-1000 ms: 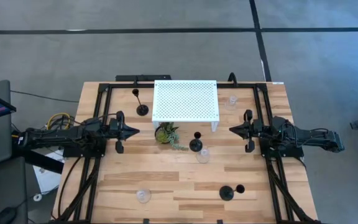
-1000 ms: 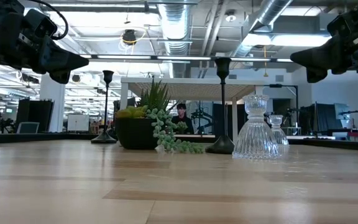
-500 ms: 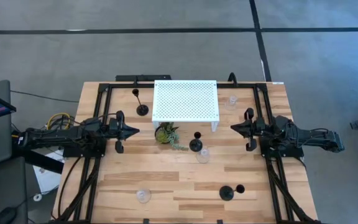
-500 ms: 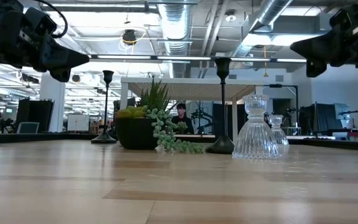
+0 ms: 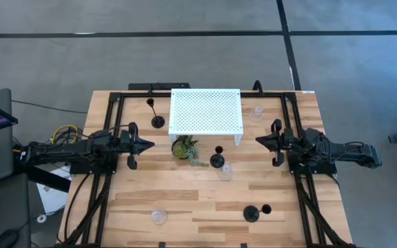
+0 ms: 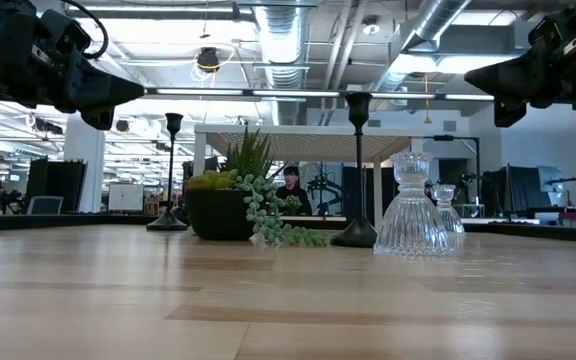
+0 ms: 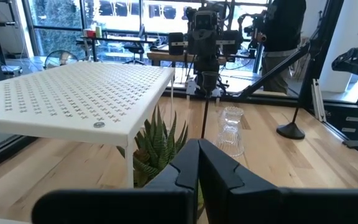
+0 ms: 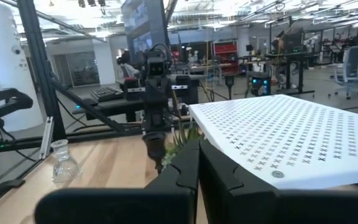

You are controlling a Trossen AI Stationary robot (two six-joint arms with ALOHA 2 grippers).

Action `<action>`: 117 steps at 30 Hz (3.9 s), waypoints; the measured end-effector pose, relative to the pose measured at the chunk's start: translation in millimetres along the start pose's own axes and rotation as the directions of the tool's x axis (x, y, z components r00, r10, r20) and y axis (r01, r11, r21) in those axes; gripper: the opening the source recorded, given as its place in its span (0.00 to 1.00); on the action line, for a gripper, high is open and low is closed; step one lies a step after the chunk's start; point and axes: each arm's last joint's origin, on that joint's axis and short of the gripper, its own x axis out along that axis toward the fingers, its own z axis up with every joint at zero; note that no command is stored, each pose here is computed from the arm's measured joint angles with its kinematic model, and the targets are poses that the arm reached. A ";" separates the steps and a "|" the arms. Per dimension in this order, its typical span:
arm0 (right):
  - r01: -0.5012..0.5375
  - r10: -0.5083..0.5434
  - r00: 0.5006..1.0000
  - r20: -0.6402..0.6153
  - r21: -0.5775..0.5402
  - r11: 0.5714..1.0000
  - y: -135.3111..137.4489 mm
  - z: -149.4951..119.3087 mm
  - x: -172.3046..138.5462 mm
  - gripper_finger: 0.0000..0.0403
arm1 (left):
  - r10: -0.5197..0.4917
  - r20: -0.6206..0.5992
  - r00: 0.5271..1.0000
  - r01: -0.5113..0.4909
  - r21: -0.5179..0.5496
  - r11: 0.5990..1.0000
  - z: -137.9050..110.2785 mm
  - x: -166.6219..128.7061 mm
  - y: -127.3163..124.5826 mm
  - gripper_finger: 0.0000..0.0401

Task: Pick & Place candle stick holders
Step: Adjust the shelf

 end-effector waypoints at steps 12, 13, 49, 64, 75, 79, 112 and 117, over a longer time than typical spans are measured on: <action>0.018 -0.014 0.991 -0.136 0.026 1.000 0.7 1.6 10.5 0.00 | 0.009 -0.076 0.997 -0.009 -0.005 1.000 -6.8 5.1 0.3 0.02; 0.019 -0.015 0.989 -0.150 0.025 1.000 0.9 2.7 12.2 0.00 | 0.020 -0.083 0.996 -0.021 -0.004 1.000 -7.5 5.8 0.6 0.02; -0.052 0.068 0.879 -0.473 0.046 0.998 24.7 9.1 78.8 0.00 | -0.037 -0.153 0.988 0.027 -0.067 0.997 20.5 47.1 -3.7 0.02; -0.079 0.107 0.873 -0.475 0.078 0.994 32.6 -11.9 101.8 0.00 | -0.037 -0.144 0.989 0.028 -0.067 0.997 20.7 48.5 -3.7 0.02; -0.083 0.108 0.886 -0.452 0.073 0.994 34.8 -24.4 118.9 0.20 | -0.037 -0.142 0.989 0.028 -0.067 0.997 20.6 48.5 -3.7 0.02; -0.059 0.104 0.876 -0.470 0.110 0.992 36.8 -26.4 129.9 0.30 | -0.037 -0.143 0.989 0.028 -0.067 0.997 20.5 48.5 -3.7 0.03; 0.372 -0.369 0.779 -0.507 -0.102 0.923 70.4 -21.5 123.7 0.00 | -0.037 -0.143 0.989 0.027 -0.074 0.997 20.5 48.5 -3.7 0.03; 0.405 -0.391 0.809 -0.439 -0.066 0.912 73.4 -25.2 133.7 0.00 | -0.037 -0.143 0.989 0.027 -0.074 0.997 20.5 48.5 -3.7 0.03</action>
